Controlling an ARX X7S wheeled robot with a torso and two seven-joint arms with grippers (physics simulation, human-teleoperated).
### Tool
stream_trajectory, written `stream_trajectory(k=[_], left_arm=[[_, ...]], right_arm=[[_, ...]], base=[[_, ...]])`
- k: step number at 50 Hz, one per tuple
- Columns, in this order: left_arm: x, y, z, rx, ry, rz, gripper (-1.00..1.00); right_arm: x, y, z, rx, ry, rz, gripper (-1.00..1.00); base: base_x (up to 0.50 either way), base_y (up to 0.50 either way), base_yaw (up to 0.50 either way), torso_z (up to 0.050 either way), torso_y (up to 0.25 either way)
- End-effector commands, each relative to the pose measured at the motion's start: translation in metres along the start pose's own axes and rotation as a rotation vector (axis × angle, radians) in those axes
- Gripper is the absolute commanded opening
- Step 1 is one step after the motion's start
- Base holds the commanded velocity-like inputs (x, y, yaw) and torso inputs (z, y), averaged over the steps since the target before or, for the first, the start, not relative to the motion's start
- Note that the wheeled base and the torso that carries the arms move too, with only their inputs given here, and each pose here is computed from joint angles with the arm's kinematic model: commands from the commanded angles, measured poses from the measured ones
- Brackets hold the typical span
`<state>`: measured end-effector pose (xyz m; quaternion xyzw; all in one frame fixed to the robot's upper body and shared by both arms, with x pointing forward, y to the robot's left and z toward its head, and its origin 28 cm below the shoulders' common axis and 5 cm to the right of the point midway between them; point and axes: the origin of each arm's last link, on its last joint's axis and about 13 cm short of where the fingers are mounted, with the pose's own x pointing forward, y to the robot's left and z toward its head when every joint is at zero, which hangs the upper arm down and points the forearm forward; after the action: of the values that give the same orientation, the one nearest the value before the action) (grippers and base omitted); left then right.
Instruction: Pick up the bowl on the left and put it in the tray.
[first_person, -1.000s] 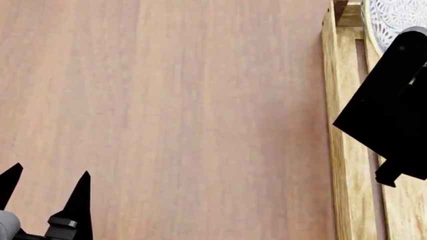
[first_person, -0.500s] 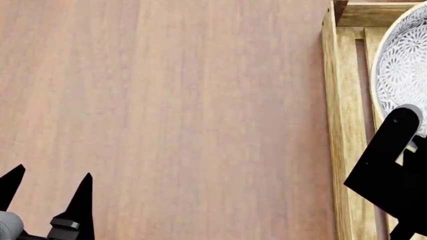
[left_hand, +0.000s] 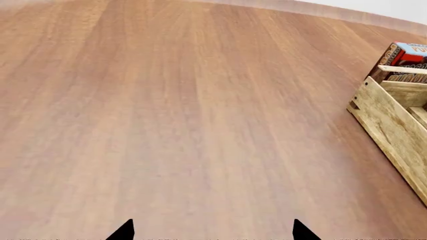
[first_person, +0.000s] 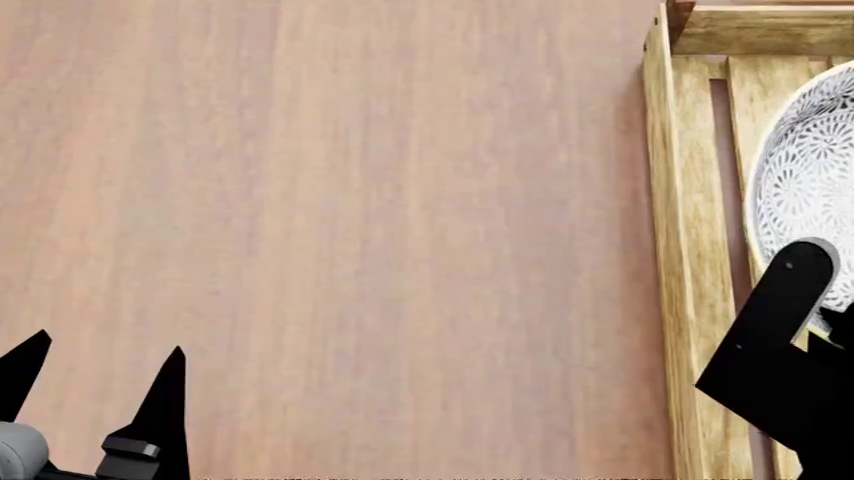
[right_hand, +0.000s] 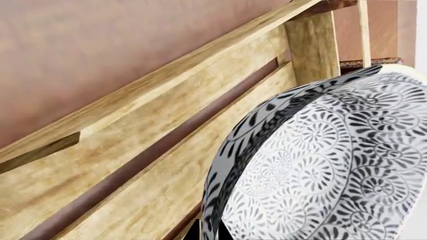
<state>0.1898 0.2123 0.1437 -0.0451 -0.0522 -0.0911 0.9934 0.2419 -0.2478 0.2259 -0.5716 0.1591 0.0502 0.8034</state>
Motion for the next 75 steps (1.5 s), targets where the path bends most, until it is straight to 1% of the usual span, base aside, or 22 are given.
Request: stream_trajectory(k=[1, 2, 5, 7, 10, 13, 15, 18, 37, 38, 48, 63, 70, 75], left_arm=[[0.0, 0.0, 0.0, 0.0, 0.002, 0.002, 1.0], [0.001, 0.0, 0.0, 0.0, 0.002, 0.002, 1.0], [0.0, 0.0, 0.0, 0.0, 0.002, 0.001, 1.0], [0.0, 0.0, 0.0, 0.0, 0.002, 0.001, 1.0], [0.0, 0.0, 0.0, 0.002, 0.001, 0.001, 1.0], [0.0, 0.0, 0.0, 0.001, 0.001, 0.0, 1.0], [0.0, 0.0, 0.0, 0.001, 0.001, 0.0, 1.0], [0.0, 0.0, 0.0, 0.002, 0.002, 0.0, 1.0], [0.0, 0.0, -0.001, 0.002, 0.003, -0.001, 1.0], [0.0, 0.0, 0.0, 0.002, 0.002, -0.001, 1.0], [0.0, 0.0, 0.0, 0.003, 0.003, -0.002, 1.0], [0.0, 0.0, 0.0, 0.003, 0.002, -0.002, 1.0], [0.0, 0.0, 0.001, 0.003, -0.002, -0.003, 1.0], [-0.001, -0.001, 0.003, 0.002, -0.007, -0.007, 1.0]], right_arm=[[0.012, 0.018, -0.005, -0.086, 0.037, -0.024, -1.0], [0.011, 0.015, -0.005, -0.09, 0.041, -0.023, -1.0], [0.012, 0.015, -0.006, -0.093, 0.047, -0.025, -1.0], [0.013, 0.019, -0.008, -0.092, 0.051, -0.024, -1.0], [0.012, 0.017, -0.008, -0.092, 0.054, -0.019, -1.0], [0.013, 0.023, -0.009, -0.089, 0.055, -0.014, -1.0], [0.013, 0.021, -0.009, -0.089, 0.057, -0.005, -1.0], [0.015, 0.024, -0.009, -0.089, 0.056, 0.007, -1.0], [0.015, 0.025, -0.008, -0.085, 0.044, 0.008, -1.0], [0.015, 0.025, -0.008, -0.089, 0.04, 0.012, 1.0], [0.016, 0.026, -0.008, -0.088, 0.039, 0.009, 1.0], [0.014, 0.023, -0.007, -0.09, 0.039, 0.01, 1.0], [0.011, 0.018, -0.004, -0.09, 0.027, 0.007, 1.0], [0.003, 0.008, 0.001, -0.088, 0.01, -0.009, 1.0]], base=[[0.0, 0.0, 0.0, 0.0, -0.01], [0.0, 0.0, 0.0, -0.01, -0.01], [0.0, 0.0, 0.0, -0.003, -0.008], [0.0, 0.0, 0.0, -0.005, -0.01], [0.0, 0.0, 0.0, -0.007, -0.007], [0.0, 0.0, 0.0, -0.004, -0.012], [0.0, 0.0, 0.0, -0.005, -0.01], [0.0, 0.0, 0.0, -0.007, -0.007], [0.0, 0.0, 0.0, -0.005, -0.011], [0.0, 0.0, 0.0, -0.011, -0.011], [0.0, 0.0, 0.0, -0.005, -0.01], [0.0, 0.0, 0.0, -0.005, -0.01], [0.0, 0.0, 0.0, -0.006, -0.009], [0.0, 0.0, 0.0, -0.002, -0.007]])
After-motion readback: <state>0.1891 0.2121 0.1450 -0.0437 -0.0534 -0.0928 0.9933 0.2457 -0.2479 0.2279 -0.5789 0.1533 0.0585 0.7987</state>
